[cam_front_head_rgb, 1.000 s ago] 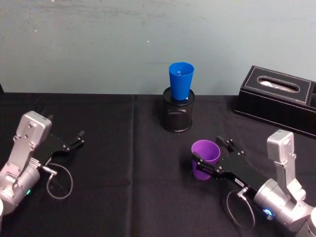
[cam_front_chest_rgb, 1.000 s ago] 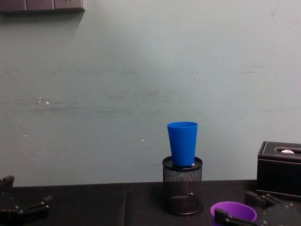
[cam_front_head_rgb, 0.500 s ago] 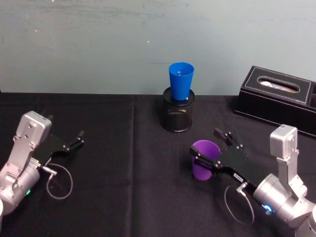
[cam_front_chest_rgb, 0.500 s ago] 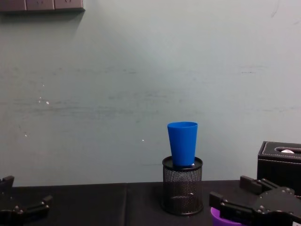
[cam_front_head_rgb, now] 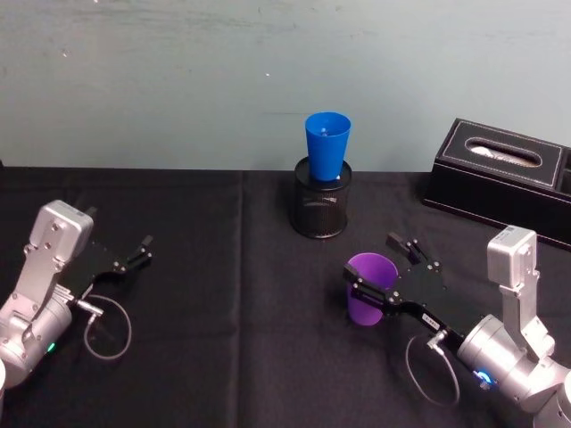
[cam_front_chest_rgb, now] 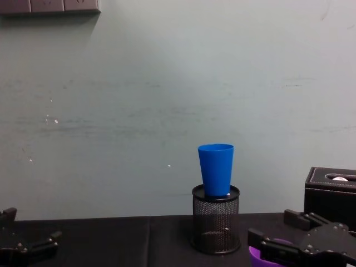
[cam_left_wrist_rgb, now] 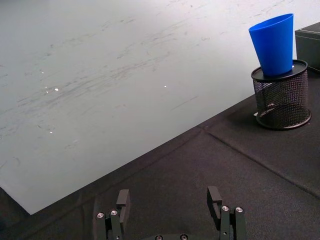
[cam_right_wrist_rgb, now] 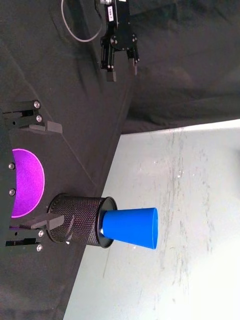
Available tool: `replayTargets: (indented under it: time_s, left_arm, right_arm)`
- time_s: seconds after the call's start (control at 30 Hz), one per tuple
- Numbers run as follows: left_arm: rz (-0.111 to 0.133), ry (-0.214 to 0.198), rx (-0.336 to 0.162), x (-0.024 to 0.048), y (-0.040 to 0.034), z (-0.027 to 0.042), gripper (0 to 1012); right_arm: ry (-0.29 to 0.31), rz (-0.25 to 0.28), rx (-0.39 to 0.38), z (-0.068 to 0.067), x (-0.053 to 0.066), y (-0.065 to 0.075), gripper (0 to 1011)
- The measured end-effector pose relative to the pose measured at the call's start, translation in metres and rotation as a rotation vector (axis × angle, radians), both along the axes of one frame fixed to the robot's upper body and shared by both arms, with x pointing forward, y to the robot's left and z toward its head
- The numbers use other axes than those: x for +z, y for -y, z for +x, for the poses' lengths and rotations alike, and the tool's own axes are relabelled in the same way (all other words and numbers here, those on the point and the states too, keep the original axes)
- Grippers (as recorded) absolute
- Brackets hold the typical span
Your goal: Pick up one cup with a gripper and tap it against the other cup.
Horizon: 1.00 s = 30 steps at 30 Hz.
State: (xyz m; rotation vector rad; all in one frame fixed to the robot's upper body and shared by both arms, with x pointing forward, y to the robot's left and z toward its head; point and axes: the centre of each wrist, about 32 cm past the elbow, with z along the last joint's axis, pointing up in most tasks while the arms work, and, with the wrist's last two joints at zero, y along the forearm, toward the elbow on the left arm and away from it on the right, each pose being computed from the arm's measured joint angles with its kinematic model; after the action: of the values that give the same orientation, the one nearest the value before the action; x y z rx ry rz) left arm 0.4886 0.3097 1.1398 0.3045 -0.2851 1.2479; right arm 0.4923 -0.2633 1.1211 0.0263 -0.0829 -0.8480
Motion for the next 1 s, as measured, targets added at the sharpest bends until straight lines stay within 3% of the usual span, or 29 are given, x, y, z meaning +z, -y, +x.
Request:
replayTargets:
  time_s: [0.23,1.0]
  left_arm:
    - [0.0,0.0,0.0,0.0,0.0,0.0,1011]
    - [0.0,0.0,0.0,0.0,0.0,0.0,1011]
  right_arm:
    - [0.002,0.008,-0.013,-0.0004,0.0005,0.0007,1003]
    - [0.015,0.06,-0.194,-0.0022,0.0007,0.0097,1003]
